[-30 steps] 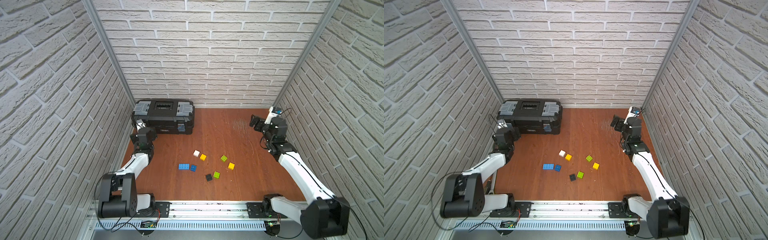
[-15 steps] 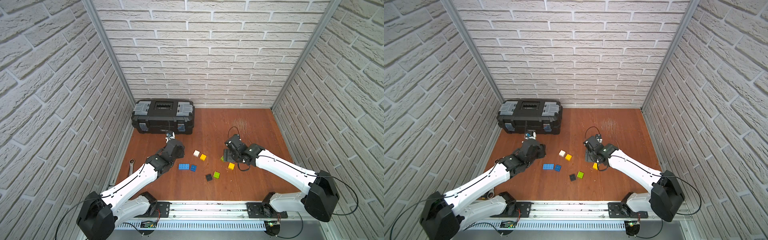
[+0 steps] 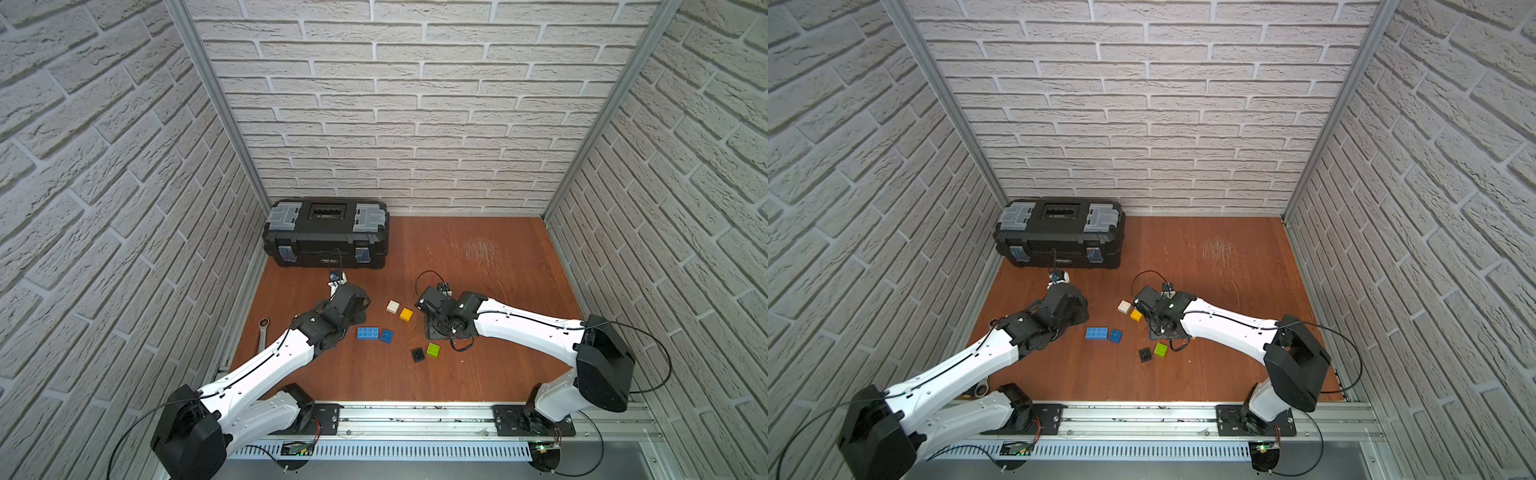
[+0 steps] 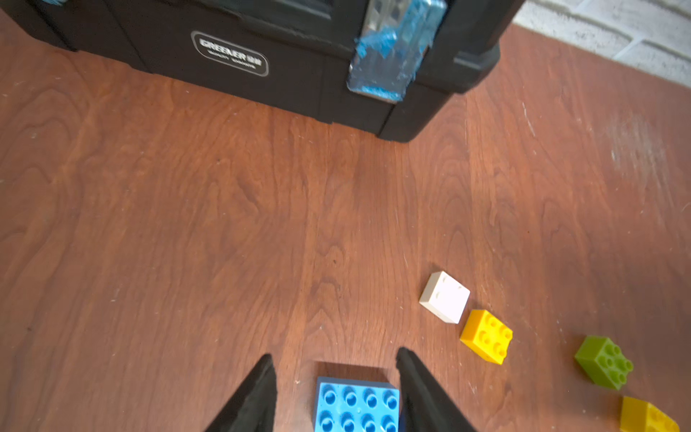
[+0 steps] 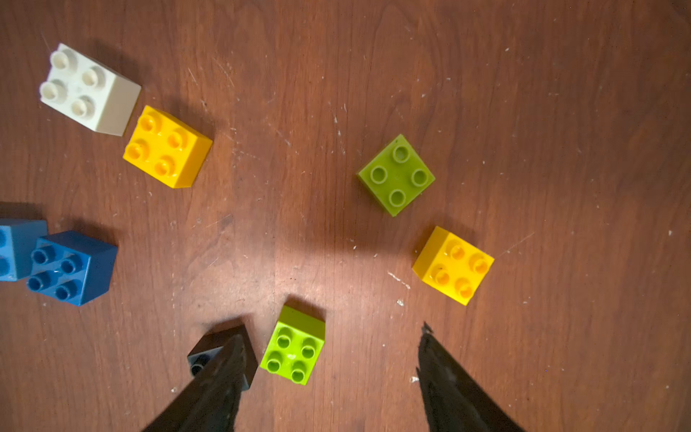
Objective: Assemble the number 4 with lego
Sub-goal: Pick up the lego brick from the center of the board.
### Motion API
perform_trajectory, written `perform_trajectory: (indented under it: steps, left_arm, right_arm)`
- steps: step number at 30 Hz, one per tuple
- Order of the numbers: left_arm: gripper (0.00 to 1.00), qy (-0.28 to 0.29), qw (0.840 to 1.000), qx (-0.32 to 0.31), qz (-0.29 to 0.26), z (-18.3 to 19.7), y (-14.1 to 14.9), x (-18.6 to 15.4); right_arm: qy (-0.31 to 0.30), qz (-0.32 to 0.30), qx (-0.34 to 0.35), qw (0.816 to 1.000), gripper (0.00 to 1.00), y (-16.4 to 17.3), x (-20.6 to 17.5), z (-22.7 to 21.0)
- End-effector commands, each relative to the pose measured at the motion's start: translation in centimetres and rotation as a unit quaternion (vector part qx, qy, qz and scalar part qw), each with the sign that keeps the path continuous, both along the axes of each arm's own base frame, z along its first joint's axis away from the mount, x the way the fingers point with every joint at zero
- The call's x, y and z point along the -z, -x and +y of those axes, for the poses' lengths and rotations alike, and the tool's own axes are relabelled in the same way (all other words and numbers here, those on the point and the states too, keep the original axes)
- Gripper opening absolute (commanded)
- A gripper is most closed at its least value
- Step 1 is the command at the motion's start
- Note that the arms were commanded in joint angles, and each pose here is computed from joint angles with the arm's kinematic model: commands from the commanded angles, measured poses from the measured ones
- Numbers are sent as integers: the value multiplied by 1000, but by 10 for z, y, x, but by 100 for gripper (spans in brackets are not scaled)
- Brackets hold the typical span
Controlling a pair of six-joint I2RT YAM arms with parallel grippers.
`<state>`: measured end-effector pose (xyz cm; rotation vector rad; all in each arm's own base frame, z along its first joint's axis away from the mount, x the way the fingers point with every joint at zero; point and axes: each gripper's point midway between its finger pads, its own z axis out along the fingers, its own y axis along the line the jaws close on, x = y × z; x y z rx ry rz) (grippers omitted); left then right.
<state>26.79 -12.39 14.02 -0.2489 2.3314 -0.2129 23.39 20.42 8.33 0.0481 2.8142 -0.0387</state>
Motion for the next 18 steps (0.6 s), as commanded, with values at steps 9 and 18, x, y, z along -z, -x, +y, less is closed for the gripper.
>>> perform_trajectory:
  steps: [9,18]
  left_arm:
    - [48,10,1000,-16,13,13,0,8]
    - [41,12,999,-20,23,18,3,16]
  right_arm:
    - [1,65,39,997,66,15,28,9]
    - [-28,90,52,994,62,33,51,26]
